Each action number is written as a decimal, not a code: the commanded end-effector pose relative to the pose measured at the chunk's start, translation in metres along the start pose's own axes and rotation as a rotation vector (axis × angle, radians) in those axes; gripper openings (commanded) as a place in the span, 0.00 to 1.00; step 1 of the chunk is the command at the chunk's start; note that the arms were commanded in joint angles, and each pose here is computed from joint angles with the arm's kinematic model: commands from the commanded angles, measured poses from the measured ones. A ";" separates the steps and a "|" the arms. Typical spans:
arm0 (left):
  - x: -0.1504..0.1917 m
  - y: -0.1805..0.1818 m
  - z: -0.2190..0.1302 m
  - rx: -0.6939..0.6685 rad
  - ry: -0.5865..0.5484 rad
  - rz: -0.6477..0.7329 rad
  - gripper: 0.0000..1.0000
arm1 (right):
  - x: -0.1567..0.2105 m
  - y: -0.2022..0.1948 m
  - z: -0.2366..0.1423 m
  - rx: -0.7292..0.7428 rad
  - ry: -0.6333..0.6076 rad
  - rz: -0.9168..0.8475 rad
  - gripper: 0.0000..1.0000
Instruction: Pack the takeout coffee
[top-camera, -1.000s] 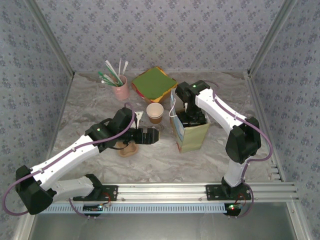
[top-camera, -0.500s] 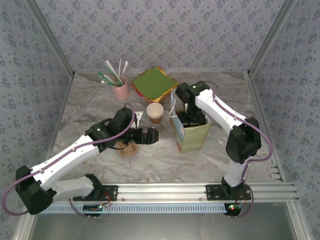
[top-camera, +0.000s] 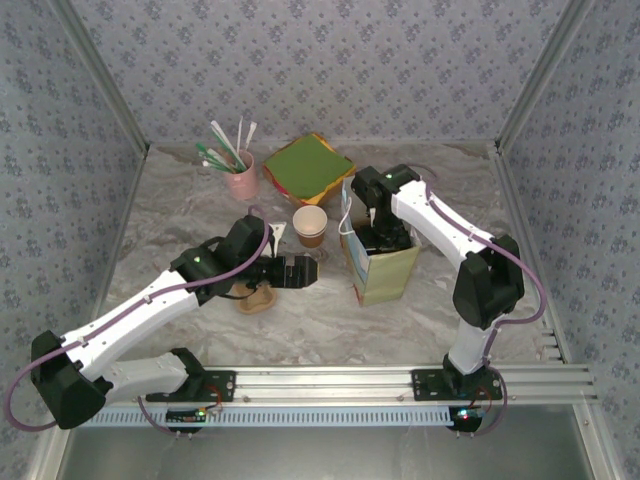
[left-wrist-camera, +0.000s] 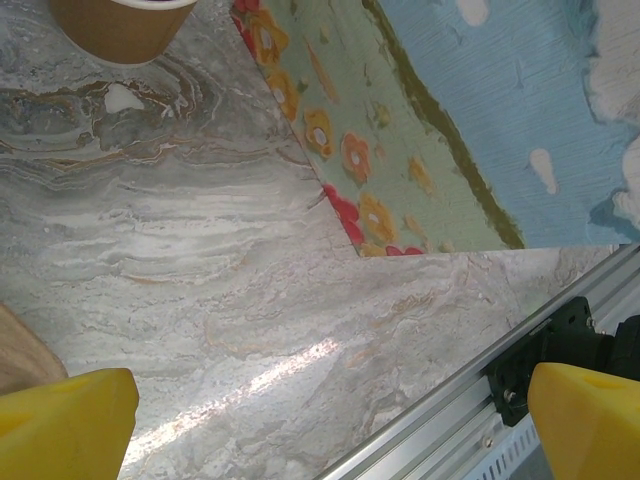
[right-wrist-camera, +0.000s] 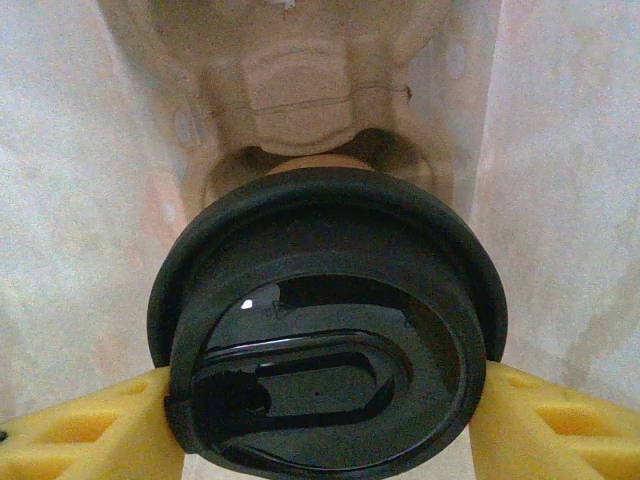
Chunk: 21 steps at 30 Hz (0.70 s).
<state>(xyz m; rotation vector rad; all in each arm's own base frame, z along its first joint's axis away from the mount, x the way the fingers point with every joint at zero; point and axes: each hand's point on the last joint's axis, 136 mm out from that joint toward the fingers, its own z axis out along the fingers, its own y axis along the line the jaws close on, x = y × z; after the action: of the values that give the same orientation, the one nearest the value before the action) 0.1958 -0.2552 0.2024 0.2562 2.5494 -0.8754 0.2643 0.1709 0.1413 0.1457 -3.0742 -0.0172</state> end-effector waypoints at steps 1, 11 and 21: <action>-0.010 -0.012 -0.014 0.026 -0.043 0.011 1.00 | 0.004 -0.004 0.005 0.011 0.018 0.006 0.67; -0.010 -0.013 -0.013 0.028 -0.045 0.010 1.00 | 0.006 -0.005 0.003 0.012 0.017 0.005 0.67; -0.010 -0.014 -0.014 0.028 -0.046 0.011 1.00 | 0.006 -0.006 0.003 0.011 0.016 0.007 0.67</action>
<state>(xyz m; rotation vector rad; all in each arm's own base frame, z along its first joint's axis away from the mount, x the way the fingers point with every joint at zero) 0.1948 -0.2556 0.2027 0.2612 2.5456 -0.8686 0.2634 0.1701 0.1409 0.1446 -3.0750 -0.0186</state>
